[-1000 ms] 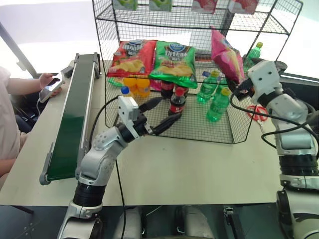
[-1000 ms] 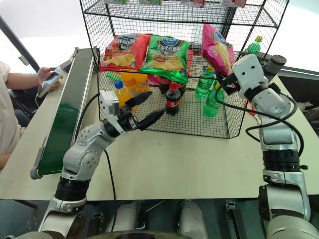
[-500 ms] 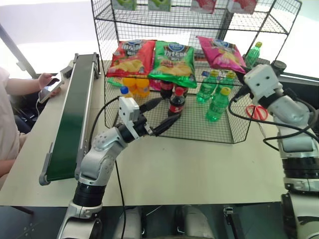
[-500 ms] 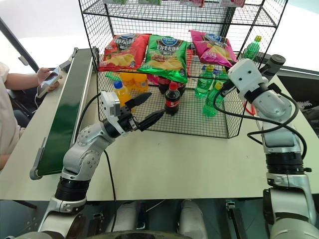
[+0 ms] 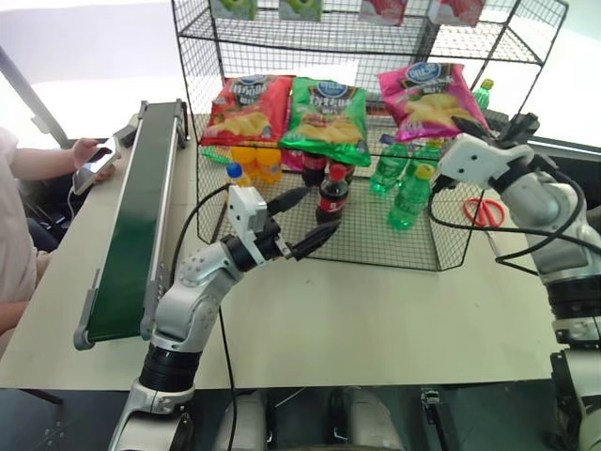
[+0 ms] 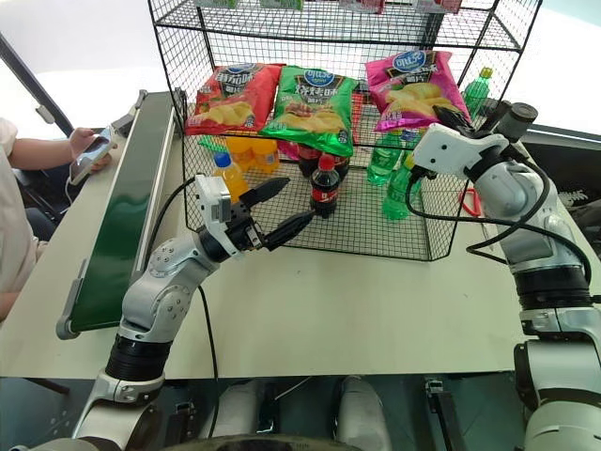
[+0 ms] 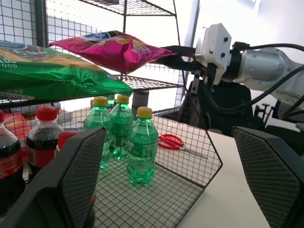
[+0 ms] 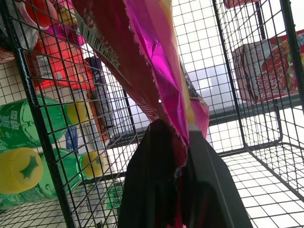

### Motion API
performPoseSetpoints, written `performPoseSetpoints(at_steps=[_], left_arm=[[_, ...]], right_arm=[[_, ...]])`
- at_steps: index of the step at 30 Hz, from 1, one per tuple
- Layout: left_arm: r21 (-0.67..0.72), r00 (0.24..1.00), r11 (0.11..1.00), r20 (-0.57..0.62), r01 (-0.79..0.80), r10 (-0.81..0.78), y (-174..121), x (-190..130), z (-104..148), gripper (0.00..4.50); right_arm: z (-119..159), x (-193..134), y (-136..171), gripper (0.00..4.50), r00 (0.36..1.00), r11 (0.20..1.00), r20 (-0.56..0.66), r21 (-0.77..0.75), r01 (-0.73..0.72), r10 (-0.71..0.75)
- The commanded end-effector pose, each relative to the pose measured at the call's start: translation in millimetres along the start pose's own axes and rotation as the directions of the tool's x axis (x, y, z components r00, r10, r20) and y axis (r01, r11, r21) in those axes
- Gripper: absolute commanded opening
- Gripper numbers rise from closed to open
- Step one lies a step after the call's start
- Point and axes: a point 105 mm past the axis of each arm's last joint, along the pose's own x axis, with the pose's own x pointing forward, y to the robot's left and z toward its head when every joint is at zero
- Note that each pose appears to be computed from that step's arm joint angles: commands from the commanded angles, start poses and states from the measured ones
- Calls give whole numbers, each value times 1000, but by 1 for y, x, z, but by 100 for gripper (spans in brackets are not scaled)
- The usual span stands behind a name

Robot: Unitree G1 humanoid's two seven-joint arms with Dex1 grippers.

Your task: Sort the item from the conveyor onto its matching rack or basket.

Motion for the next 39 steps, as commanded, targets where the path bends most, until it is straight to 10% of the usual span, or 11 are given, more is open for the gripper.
performPoseSetpoints(at_steps=[1,6,19,29,39], left_arm=[[23,1000,1000,25,11,-12,-5,0,6,450],[21,1000,1000,23,15,-15,-7,1,4,450],[41,1000,999,-4,17,-17,-6,-2,-1,450],[182,974,976,-172,-117,148,35,-57,15,450],[291,893,938,-347,-188,286,71,-140,31,450]], right_arm=[[1,-3,-25,201,999,997,8,67,50,-50],[8,-6,-23,447,999,988,35,156,-1,-5],[60,-38,-7,447,943,779,328,579,-241,48],[106,-103,9,447,839,422,542,750,-509,49],[72,-159,67,447,840,345,448,770,-537,308]])
